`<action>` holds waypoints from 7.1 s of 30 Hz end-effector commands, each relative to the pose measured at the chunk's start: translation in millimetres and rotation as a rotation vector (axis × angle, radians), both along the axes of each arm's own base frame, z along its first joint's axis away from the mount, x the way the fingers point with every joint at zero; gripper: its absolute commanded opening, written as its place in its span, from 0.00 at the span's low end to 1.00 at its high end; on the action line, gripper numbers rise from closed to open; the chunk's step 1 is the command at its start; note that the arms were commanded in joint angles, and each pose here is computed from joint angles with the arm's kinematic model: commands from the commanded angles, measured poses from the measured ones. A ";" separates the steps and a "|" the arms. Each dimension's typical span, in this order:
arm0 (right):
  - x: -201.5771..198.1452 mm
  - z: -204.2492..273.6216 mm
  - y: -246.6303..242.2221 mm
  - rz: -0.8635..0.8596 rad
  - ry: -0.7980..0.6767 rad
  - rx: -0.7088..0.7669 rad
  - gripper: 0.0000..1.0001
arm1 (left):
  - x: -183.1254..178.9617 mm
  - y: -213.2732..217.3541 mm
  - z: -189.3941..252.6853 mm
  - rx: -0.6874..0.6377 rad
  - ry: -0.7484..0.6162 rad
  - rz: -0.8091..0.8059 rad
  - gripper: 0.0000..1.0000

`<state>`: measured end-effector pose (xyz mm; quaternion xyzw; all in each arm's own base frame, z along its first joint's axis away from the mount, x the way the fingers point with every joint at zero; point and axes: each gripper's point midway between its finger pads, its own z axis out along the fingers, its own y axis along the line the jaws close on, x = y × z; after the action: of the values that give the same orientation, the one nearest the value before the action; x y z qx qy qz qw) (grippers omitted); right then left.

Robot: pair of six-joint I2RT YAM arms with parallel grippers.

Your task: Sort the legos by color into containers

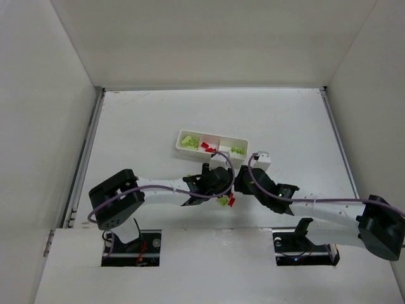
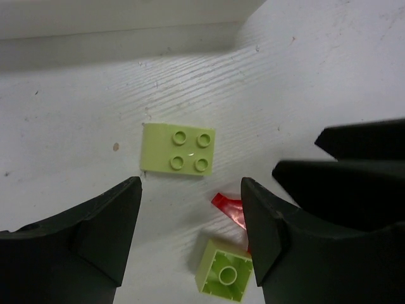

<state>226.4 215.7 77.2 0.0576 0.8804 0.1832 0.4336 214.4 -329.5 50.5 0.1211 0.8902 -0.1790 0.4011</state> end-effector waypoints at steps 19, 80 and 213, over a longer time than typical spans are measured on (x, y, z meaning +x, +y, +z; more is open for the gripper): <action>-32.6 -18.3 25.6 0.116 0.065 -0.044 0.55 | 46.8 8.5 19.1 -0.018 -0.066 0.098 0.24; 81.4 84.5 85.7 0.139 -0.167 0.007 0.27 | 139.4 148.1 136.7 -0.168 -0.279 0.503 0.49; 48.4 -35.7 205.8 0.393 -0.019 -0.091 0.24 | 56.7 190.4 169.8 -0.444 -0.248 0.531 0.20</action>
<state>268.5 414.2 31.0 -0.1457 0.8833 0.2201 0.3875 270.2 -133.9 185.0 -0.1803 0.7973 -0.2126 0.5354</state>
